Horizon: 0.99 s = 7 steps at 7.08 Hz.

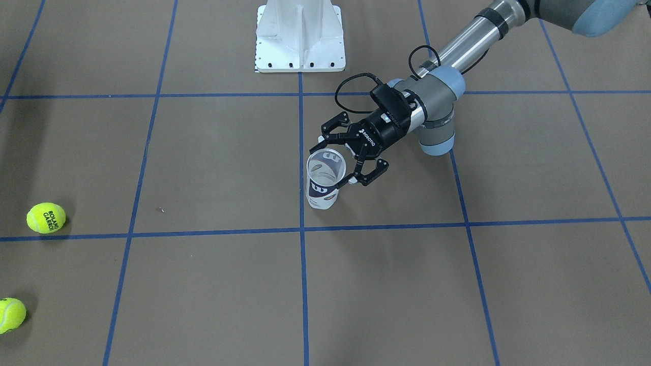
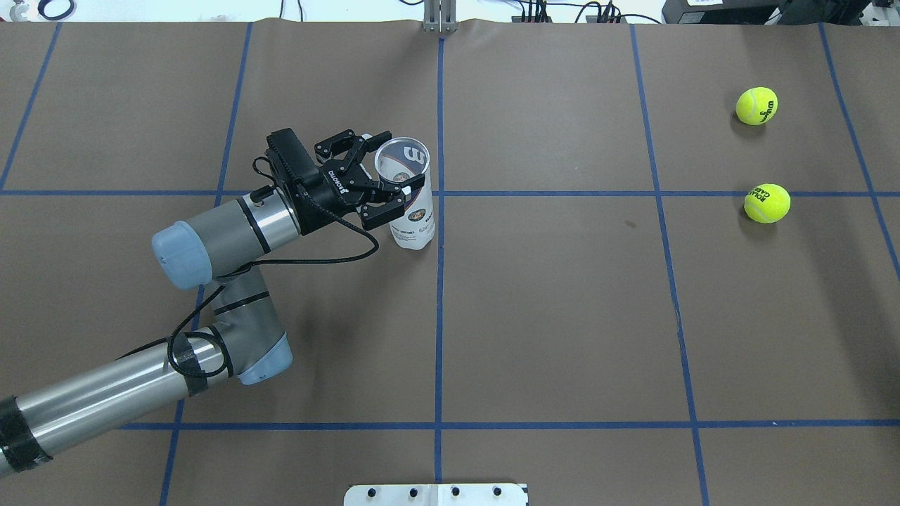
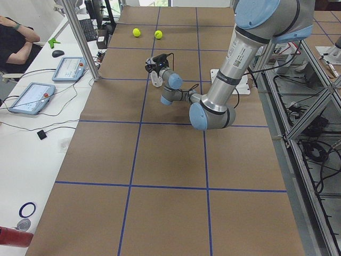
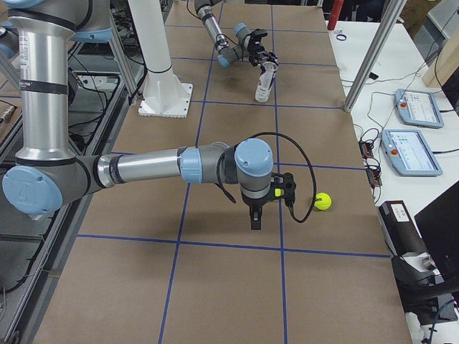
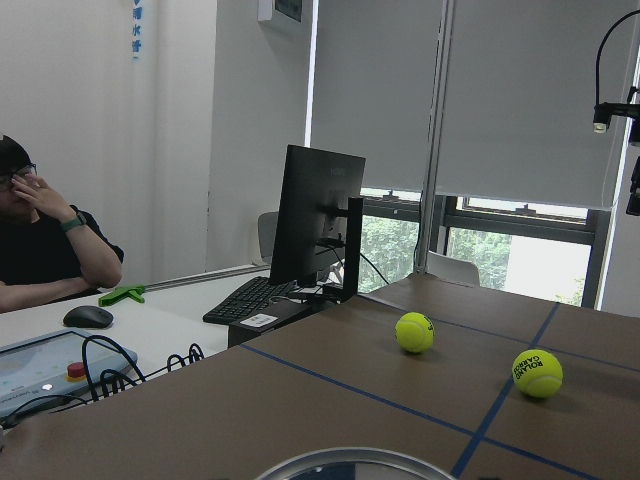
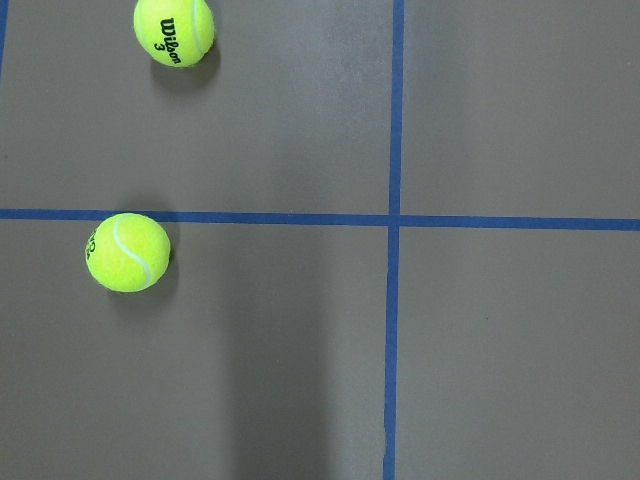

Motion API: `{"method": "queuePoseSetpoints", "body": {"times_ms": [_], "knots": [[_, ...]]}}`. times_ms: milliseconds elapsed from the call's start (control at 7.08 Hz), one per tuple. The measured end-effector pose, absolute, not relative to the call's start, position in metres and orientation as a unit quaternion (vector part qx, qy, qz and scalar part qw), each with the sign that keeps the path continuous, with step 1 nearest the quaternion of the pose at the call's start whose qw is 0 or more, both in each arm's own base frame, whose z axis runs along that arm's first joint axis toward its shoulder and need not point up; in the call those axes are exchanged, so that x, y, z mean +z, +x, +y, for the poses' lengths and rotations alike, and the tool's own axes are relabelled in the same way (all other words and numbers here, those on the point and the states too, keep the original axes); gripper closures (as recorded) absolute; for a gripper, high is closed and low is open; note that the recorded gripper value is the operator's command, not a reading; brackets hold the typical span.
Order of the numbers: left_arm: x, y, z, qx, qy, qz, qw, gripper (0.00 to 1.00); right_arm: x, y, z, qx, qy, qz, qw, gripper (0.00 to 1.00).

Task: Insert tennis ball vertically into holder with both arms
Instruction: 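Lower the upright can onto the table with the left gripper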

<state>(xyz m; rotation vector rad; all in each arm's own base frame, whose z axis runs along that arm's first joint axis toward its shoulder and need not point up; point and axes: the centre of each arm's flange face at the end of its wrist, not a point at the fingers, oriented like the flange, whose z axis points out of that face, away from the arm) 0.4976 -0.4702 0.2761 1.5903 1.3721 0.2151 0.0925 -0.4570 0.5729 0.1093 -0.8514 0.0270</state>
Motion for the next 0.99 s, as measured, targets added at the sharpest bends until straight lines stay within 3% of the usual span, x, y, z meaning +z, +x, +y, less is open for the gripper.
{"method": "queuePoseSetpoints", "body": {"times_ms": [989], "knots": [[0.2739, 0.4939, -0.4715, 0.088, 0.658, 0.565, 0.491, 0.01, 0.5732, 0.0925, -0.4573, 0.013, 0.053, -0.413, 0.909, 0.01]]}}
